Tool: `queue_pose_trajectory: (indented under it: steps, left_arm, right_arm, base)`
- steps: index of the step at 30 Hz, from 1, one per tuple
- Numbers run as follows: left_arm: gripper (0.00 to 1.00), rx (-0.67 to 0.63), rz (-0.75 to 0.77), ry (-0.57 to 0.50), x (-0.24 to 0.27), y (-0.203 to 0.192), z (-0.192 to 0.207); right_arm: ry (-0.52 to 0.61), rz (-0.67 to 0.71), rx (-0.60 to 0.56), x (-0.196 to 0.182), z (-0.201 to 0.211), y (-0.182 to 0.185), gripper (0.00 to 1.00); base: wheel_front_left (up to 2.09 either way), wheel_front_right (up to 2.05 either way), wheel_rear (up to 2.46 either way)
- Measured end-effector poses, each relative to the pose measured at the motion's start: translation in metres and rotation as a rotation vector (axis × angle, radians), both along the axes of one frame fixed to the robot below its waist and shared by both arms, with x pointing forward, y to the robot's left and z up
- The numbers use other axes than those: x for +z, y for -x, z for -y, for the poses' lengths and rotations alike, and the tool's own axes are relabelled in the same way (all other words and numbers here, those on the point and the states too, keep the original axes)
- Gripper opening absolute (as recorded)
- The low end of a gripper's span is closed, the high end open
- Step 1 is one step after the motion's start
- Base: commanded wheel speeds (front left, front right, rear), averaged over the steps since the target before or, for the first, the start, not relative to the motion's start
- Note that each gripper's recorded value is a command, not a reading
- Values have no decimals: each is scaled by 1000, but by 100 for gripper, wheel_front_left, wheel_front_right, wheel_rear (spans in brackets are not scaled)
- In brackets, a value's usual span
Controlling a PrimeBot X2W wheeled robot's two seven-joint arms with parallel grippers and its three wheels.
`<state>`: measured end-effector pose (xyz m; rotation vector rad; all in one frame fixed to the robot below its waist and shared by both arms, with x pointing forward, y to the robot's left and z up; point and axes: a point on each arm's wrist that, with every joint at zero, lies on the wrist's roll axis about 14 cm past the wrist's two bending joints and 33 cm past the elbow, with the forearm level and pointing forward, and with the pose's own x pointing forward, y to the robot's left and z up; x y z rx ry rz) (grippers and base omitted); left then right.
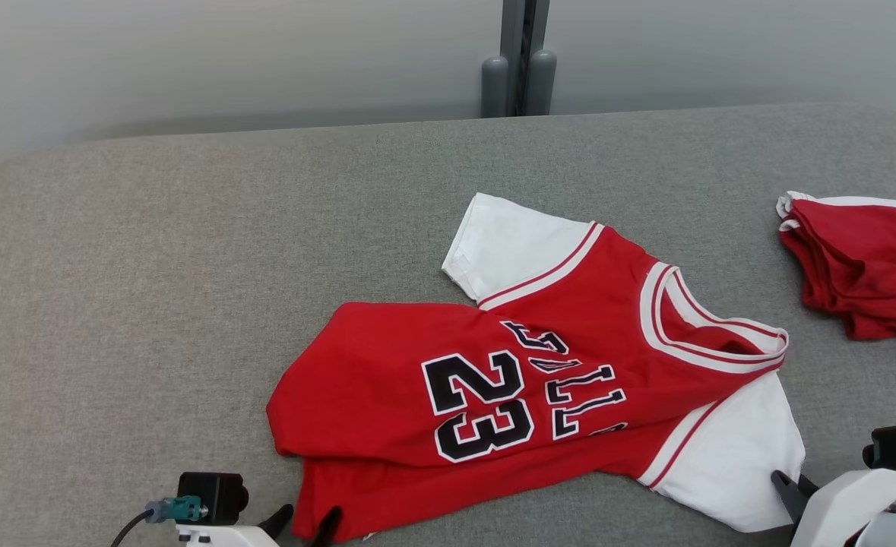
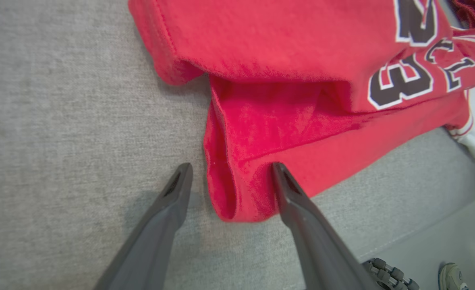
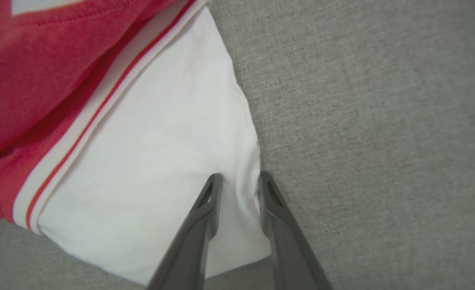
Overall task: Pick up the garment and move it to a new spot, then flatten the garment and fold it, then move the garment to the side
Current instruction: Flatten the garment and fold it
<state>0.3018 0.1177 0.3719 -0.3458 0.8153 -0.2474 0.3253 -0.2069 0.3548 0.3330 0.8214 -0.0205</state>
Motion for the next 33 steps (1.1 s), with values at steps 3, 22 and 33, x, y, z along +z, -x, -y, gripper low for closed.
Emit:
queue_pose_trajectory:
  steps: [3, 22, 33]
  left_arm:
    - [95, 7, -13, -1, -5, 0, -1]
    - [0, 64, 178, 78, 40, -24, -6]
    - [0, 11, 430, 68, 120, -80, -13]
  right_arm:
    - [-11, -4, 9, -1, -6, -2, 0]
    - [-122, 252, -23, 61, -15, -29, 0]
    - [-161, 545, 5, 147, -13, -75, 0]
  base:
    - [0, 0, 0]
    - [0, 0, 0]
    - [0, 0, 0]
